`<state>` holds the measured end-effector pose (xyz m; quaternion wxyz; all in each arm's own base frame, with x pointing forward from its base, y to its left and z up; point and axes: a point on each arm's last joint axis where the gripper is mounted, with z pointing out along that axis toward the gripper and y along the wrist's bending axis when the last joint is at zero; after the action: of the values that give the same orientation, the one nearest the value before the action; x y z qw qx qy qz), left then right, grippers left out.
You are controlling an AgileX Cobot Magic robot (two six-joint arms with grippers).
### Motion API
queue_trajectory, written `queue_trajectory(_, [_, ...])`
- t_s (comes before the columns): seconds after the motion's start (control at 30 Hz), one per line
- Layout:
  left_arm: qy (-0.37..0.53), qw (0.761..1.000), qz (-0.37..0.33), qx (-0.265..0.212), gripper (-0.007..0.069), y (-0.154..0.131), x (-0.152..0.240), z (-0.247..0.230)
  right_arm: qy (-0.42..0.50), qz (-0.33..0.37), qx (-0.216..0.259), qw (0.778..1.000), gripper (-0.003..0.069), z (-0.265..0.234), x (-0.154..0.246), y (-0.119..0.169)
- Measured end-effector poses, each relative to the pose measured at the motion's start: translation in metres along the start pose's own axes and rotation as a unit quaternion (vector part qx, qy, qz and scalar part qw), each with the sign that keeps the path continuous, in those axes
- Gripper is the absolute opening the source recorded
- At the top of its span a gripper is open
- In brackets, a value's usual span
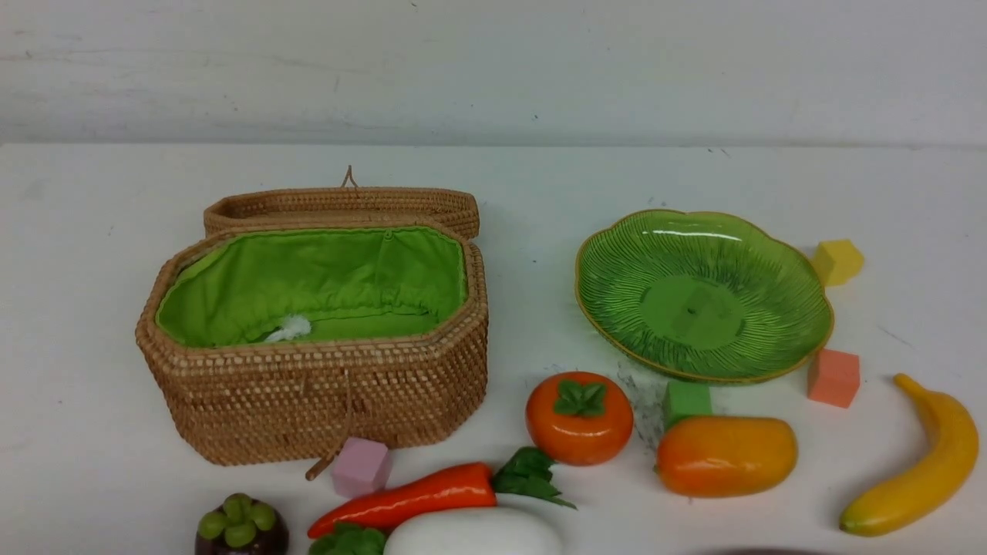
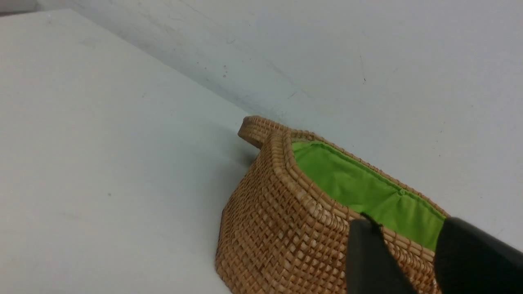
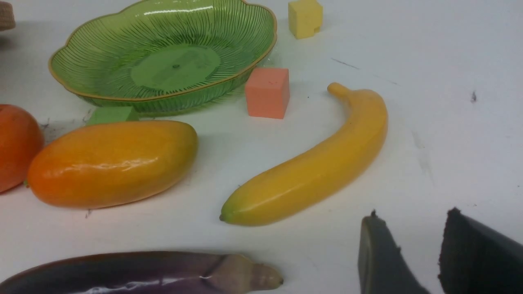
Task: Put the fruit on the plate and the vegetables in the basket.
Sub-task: Grab a mangosteen with your left arm and put it on the plate on the right
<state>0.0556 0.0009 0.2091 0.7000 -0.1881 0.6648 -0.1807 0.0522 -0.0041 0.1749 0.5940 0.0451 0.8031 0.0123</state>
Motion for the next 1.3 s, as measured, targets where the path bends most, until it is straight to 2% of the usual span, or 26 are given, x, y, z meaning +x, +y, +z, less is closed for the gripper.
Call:
queue_trajectory(0.33, [-0.002, 1.000, 0.021, 0.009, 0.0239, -0.029, -0.046, 0.000, 0.000, 0.000, 0.000, 1.000, 0.0245, 0.000, 0.000, 0.000])
queue_trajectory(0.53, [0.095, 0.993, 0.064, -0.025, 0.0239, -0.049, -0.076, 0.022, 0.000, 0.000, 0.000, 1.000, 0.0245, 0.000, 0.000, 0.000])
queue_trajectory(0.67, [0.193, 0.976, 0.084, -0.059, 0.0239, -0.050, -0.076, 0.045, 0.000, 0.000, 0.000, 1.000, 0.0245, 0.000, 0.000, 0.000])
queue_trajectory(0.77, [0.231, 0.966, 0.083, -0.075, 0.0239, -0.047, -0.070, 0.059, 0.000, 0.000, 0.000, 1.000, 0.0245, 0.000, 0.000, 0.000])
queue_trajectory(1.3, [0.261, 0.962, 0.009, -0.081, 0.0239, -0.048, -0.062, 0.066, 0.000, 0.000, 0.000, 1.000, 0.0245, 0.000, 0.000, 0.000])
